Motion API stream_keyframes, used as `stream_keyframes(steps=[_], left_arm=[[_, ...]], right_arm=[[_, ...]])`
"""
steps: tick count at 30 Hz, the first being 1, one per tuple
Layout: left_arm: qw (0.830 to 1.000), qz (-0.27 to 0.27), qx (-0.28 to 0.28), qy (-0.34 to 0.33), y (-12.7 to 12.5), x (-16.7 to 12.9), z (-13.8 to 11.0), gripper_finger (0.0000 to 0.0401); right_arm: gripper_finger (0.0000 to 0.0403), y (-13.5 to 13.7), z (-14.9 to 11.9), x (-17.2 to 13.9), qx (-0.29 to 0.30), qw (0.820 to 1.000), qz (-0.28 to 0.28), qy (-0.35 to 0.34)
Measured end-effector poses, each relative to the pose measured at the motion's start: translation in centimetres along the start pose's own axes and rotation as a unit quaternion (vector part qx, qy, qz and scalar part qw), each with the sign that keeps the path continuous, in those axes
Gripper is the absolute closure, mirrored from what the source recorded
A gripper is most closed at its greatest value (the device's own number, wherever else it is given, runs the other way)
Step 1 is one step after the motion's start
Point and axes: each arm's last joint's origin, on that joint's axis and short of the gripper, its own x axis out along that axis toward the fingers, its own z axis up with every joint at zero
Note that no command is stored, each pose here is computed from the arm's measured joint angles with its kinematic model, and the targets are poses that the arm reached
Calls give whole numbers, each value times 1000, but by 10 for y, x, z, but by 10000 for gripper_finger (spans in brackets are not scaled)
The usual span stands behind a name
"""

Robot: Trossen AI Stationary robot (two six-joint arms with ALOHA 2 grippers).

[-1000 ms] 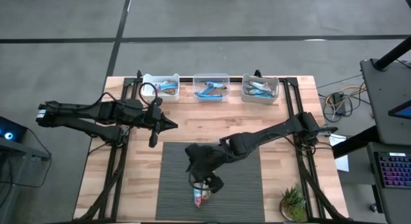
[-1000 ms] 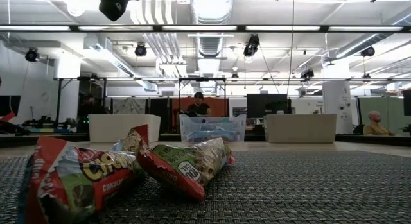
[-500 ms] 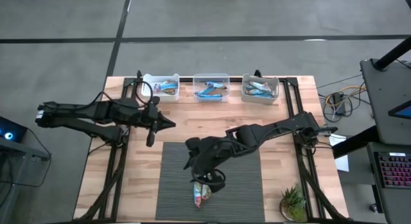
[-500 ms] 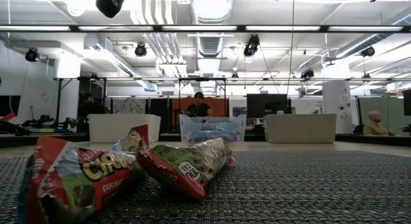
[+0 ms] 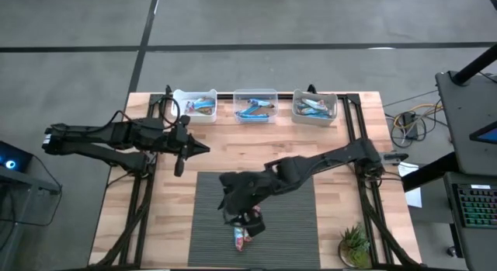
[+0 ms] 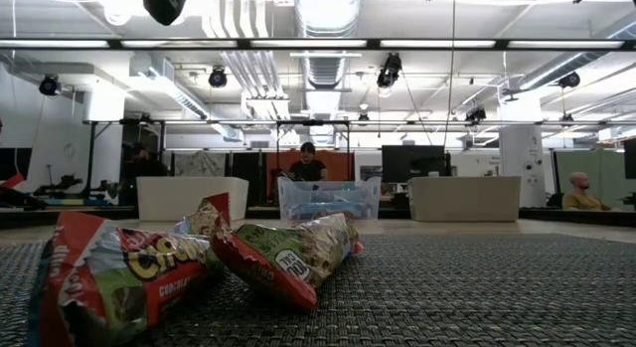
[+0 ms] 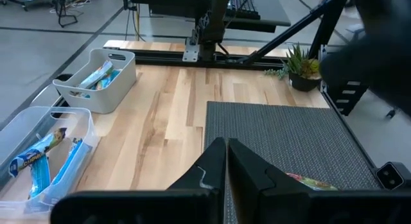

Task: Pick and place Granola Bars by type
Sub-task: Put the right red granola bar into the white bin

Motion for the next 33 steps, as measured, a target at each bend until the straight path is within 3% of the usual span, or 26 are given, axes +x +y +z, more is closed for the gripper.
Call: stream_keyframes(steps=[8, 13, 23, 33], left_arm=[[1000, -1, -2, -6, 0, -5, 1, 401], [1000, -1, -3, -11, 0, -7, 1, 401], [1000, -1, -5, -8, 1, -10, 0, 401], [1000, -2, -5, -8, 0, -10, 0, 401]], right_arm=[[192, -3, -8, 41, -11, 999, 27, 17], [192, -5, -30, 60, -27, 995, 37, 90], [192, 3, -61, 53, -75, 966, 79, 235], [192, 14, -73, 57, -164, 944, 113, 264]])
